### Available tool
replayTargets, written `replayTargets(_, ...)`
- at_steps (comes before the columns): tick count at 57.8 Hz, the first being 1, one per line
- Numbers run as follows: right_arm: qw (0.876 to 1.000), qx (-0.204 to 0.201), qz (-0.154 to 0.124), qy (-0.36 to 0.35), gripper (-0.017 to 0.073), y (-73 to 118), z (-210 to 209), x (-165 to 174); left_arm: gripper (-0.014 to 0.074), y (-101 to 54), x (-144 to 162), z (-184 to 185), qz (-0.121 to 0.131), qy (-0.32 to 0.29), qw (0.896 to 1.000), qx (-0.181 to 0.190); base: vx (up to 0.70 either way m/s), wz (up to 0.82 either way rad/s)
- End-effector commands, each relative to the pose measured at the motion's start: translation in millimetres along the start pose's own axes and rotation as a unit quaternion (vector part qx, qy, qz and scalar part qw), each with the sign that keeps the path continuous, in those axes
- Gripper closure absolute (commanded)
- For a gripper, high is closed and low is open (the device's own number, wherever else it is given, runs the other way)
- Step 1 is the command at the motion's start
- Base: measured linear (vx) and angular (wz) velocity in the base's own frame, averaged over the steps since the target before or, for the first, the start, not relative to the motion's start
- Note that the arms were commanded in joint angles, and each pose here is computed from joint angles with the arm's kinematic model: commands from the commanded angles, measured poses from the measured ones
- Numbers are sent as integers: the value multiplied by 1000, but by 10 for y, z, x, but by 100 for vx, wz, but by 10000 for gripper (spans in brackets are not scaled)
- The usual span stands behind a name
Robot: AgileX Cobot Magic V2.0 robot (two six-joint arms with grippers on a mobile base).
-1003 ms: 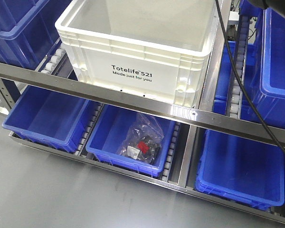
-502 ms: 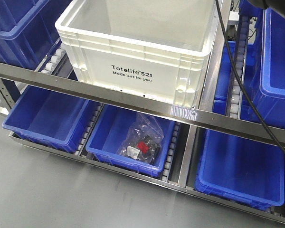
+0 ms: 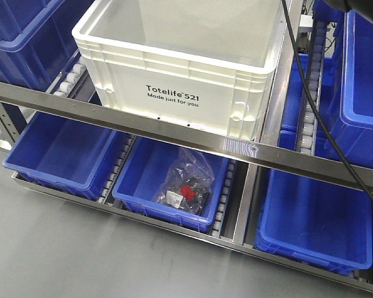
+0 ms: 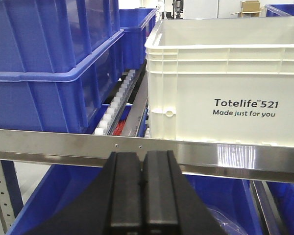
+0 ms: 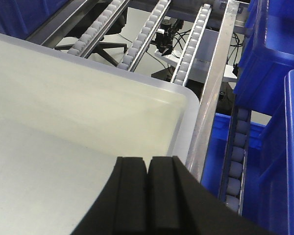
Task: Place moving items into box and shelve
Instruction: 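Withdraw both grippers up and away from the shelved crate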
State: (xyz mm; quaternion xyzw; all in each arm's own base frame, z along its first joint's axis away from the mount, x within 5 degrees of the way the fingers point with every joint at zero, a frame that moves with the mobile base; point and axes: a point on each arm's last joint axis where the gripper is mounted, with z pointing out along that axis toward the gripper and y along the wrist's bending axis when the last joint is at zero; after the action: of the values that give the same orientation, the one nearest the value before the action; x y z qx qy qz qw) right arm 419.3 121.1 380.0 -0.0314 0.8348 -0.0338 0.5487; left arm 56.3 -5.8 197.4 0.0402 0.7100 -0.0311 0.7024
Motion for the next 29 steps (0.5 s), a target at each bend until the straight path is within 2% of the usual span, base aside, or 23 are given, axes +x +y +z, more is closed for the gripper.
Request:
replayTargets(1,998,-10,1,-66,568,-79,-271,-292,600,4,-119,-19,-2,-54,999,-2,0,0)
replayTargets(10,999,-19,-4,-50,568,-72,-307,-152,600,4,-119,-19,-2,-54,999,-2,0,0)
replayTargets(21,995,-86,14,-39,568,-40,-502,277,600,4,-119,-19,-2,-54,999,-2,0,0)
replayTargets(29,985,-149,17,-81,568,-49,-817,543,600,4,-119,-19,-2,-54,999,-2,0,0)
